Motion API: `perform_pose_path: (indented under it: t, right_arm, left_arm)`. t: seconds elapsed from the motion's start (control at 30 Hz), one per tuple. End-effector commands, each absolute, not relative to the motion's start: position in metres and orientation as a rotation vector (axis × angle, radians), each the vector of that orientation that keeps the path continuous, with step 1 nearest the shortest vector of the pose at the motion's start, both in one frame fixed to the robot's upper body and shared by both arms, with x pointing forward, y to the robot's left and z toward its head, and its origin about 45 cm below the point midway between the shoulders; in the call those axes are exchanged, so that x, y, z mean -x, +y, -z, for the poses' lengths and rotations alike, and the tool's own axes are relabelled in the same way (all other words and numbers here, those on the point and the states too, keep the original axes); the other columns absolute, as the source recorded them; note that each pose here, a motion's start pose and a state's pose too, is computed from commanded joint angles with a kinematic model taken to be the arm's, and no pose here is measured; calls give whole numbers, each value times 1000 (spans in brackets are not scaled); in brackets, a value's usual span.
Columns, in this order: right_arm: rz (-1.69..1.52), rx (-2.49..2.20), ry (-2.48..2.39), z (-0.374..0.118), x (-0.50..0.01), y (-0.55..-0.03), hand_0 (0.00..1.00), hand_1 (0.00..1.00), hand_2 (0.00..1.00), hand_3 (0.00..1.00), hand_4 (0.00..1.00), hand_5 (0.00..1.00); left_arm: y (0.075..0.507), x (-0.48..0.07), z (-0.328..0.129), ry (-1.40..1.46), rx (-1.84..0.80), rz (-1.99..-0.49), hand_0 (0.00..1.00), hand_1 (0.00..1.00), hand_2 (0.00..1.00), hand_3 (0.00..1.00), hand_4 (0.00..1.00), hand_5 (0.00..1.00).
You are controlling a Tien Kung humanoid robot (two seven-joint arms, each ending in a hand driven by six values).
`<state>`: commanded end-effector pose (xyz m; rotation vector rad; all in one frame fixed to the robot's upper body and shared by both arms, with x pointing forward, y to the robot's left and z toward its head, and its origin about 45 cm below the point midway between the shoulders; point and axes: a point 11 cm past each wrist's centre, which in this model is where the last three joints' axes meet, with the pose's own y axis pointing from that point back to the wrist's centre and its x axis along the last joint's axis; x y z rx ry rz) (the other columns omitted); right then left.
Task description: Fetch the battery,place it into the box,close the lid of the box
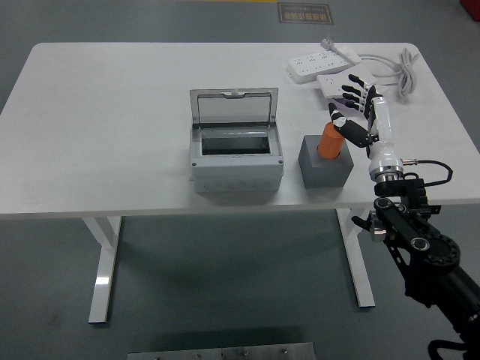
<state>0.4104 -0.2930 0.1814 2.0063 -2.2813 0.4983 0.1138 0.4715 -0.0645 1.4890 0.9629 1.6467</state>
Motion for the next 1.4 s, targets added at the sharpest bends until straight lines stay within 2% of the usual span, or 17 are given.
perform_pose_path:
  t: [0.37, 0.4, 0.57, 0.77, 0.8, 0.97, 1.0, 1.4]
  right_arm:
    - [-513, -2044, -2215, -170, -408, -276, 707, 735, 738, 818, 747, 41]
    - [-516, -2051, -2206, -169, -408, -274, 659, 675, 679, 762, 748, 45]
    - [-528, -2080, -2158, -167, -408, -264, 659, 675, 679, 762, 748, 45]
    - [-531, -2095, -2119, -164, -408, -258, 672, 685, 680, 751, 752, 49]
    - [-532, -2095, -2113, -164, -408, -258, 717, 733, 722, 807, 763, 66]
    - [-529, -2096, -2094, -162, -409, -257, 717, 733, 722, 807, 763, 66]
    - [-528, -2096, -2090, -161, -409, -257, 738, 758, 758, 823, 778, 86]
    - [-532, -2098, -2074, -163, -412, -257, 756, 767, 759, 821, 783, 97]
  left_arm:
    - [471, -108, 66, 988, -1499, -1628, 681, 741, 646, 587, 611, 214]
    - [471, -107, 66, 991, -1501, -1627, 680, 741, 646, 587, 608, 212]
    - [472, -103, 66, 1008, -1512, -1615, 680, 741, 646, 587, 608, 212]
    - [472, -99, 66, 1031, -1526, -1599, 680, 740, 645, 588, 607, 213]
    - [473, -98, 66, 1033, -1528, -1598, 678, 740, 644, 589, 606, 211]
    - [473, -98, 66, 1033, -1533, -1594, 678, 740, 644, 589, 606, 211]
    - [473, -98, 66, 1032, -1533, -1593, 679, 741, 645, 589, 605, 210]
    - [473, -99, 66, 1025, -1534, -1592, 679, 741, 643, 587, 603, 208]
